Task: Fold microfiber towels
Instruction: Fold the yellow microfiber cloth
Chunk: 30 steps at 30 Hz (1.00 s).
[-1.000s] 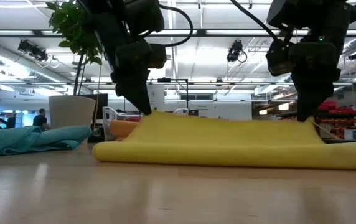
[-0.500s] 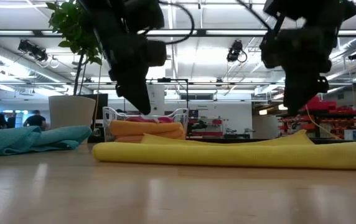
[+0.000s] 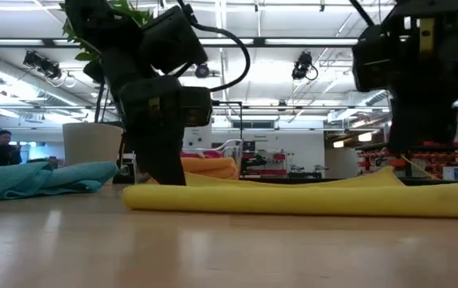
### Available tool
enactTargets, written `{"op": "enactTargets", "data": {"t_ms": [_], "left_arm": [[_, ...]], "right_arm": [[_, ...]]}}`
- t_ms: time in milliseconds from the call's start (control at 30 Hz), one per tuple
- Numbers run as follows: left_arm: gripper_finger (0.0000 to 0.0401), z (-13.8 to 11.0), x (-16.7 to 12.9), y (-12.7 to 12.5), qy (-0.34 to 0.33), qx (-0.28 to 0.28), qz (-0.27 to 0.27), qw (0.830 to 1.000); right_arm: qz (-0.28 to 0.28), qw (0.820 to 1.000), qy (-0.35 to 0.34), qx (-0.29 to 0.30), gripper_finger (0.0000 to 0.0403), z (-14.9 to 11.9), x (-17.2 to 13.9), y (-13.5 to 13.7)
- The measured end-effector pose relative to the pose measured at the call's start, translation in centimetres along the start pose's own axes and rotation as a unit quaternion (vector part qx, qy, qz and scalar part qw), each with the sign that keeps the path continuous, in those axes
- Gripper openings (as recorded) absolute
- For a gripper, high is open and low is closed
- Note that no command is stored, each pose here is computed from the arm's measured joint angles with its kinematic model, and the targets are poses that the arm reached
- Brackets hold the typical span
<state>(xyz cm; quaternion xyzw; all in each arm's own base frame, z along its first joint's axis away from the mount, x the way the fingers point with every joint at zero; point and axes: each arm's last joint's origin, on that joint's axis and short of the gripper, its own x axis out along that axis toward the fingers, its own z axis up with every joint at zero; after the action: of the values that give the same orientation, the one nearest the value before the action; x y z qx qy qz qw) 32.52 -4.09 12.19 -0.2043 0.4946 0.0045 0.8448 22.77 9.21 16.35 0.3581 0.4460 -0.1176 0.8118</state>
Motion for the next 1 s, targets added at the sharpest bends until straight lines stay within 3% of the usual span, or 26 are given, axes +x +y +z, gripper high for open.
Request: {"op": "enactTargets", "data": {"t_ms": [200, 333, 433, 567, 667, 767, 867, 1000], "left_arm": [[0.0006, -0.8, 0.3, -2.0, 0.017, -0.001, -0.021, 1.0], [0.0017, -1.1, 0.3, -3.7, 0.034, 0.005, -0.054, 0.998], [0.0017, -0.7, 0.2, -4.5, 0.025, 0.043, -0.071, 0.996], [0.0006, 0.9, -0.1, -3.5, -0.019, 0.108, -0.054, 0.993], [0.0012, 2.9, -1.0, -2.7, -0.054, 0.144, -0.047, 0.987], [0.0009, 4.6, -2.2, -1.4, -0.079, 0.16, -0.035, 0.983], [0.0006, 5.6, -2.8, 0.5, -0.092, 0.139, -0.019, 0.986], [0.0008, 5.5, -1.9, 2.6, -0.076, 0.119, 0.0, 0.99]], "right_arm": [[-0.021, 0.997, 0.063, -0.026, 0.0007, -1.4, 3.2, -0.2], [-0.062, 0.991, 0.102, -0.053, 0.0006, -1.5, 3.5, -1.2], [-0.102, 0.985, 0.119, -0.075, 0.0006, -0.4, 2.7, -2.7], [-0.149, 0.982, 0.076, -0.089, 0.0006, 2.6, 0.9, -5.1], [-0.14, 0.986, 0.029, -0.081, 0.0005, 5.3, -1.2, -5.8], [-0.133, 0.99, 0.005, -0.057, 0.0005, 6.2, -3.4, -5.7], [-0.094, 0.995, -0.018, -0.013, 0.0005, 5.4, -4.4, -4.3], [-0.088, 0.996, -0.015, 0.031, 0.0005, 2.2, -3.0, -2.7]]}}
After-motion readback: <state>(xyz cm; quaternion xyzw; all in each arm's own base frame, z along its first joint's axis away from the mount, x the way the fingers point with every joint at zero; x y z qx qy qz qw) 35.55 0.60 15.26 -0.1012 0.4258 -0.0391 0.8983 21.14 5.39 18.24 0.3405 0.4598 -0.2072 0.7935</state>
